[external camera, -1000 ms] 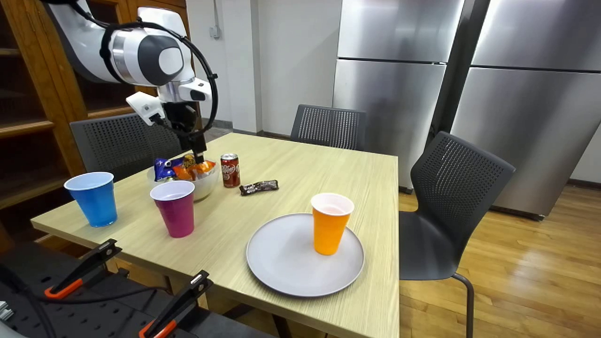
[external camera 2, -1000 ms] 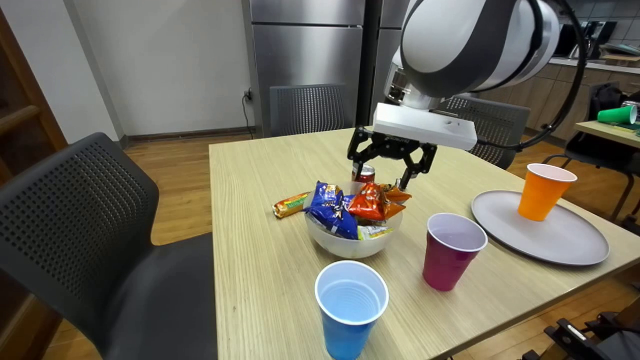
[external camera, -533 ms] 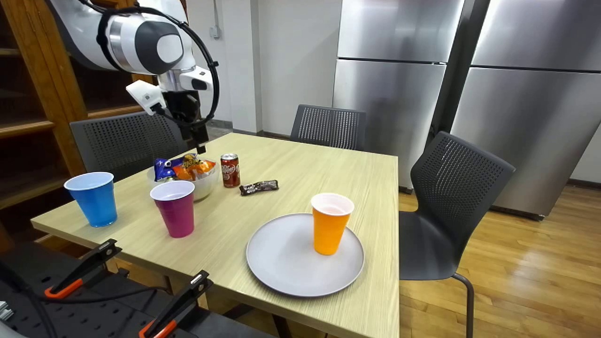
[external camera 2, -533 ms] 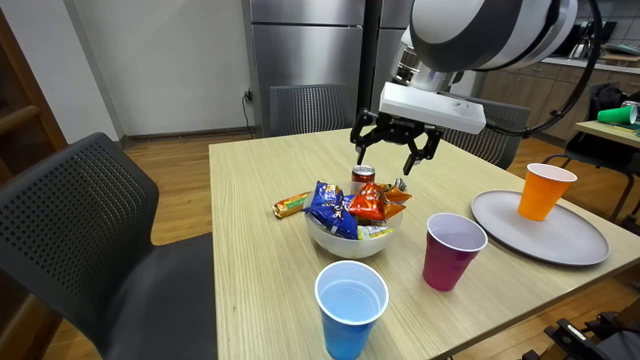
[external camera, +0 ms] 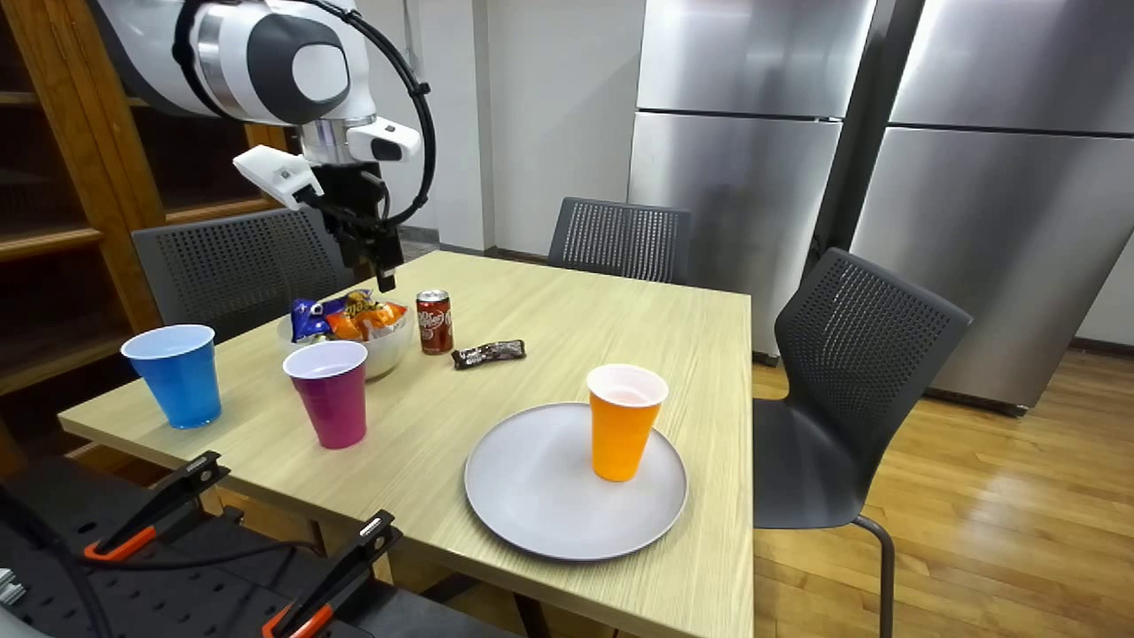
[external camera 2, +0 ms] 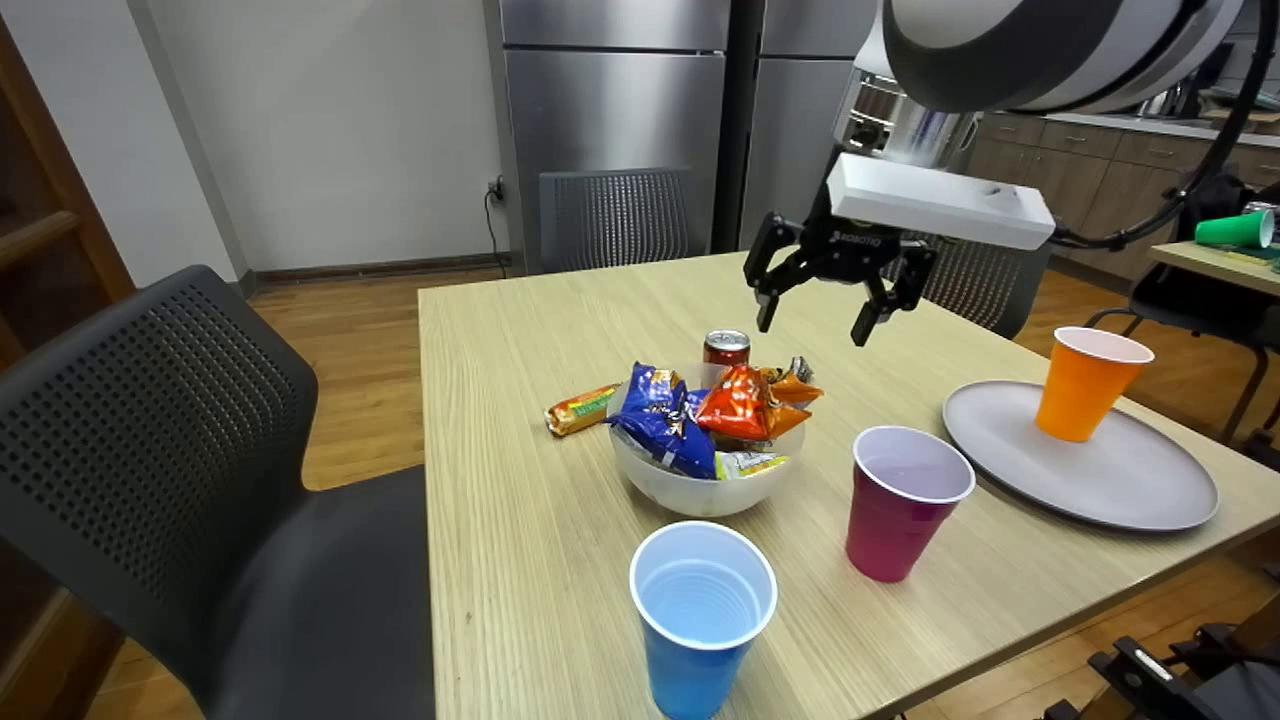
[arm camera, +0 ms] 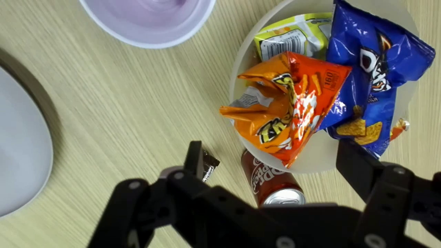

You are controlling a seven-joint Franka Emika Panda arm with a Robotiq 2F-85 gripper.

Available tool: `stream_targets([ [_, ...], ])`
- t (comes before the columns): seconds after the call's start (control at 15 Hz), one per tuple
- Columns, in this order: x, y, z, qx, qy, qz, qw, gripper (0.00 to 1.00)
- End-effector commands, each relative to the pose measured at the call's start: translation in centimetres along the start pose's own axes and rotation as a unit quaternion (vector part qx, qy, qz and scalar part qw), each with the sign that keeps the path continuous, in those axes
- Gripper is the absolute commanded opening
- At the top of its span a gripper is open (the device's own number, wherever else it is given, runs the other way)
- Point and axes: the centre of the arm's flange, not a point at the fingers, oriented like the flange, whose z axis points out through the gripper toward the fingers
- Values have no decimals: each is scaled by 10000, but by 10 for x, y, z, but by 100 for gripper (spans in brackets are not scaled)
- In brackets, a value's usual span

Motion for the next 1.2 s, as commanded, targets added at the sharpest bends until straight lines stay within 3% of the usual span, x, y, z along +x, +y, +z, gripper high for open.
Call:
stream_targets([
  [0.0, -9, 23, -21, -77, -96, -379, 9992, 100],
  [0.4, -3, 61, -28, -241, -94, -966, 9950, 100],
  [0.73, 8, 92, -27, -311, -382, -1365, 9894, 100],
  [0.8, 6, 77, -14, -287, -266, -1146, 9926, 100],
  [1.13, 8, 87, -14, -309, -330, -1237, 9913, 100],
])
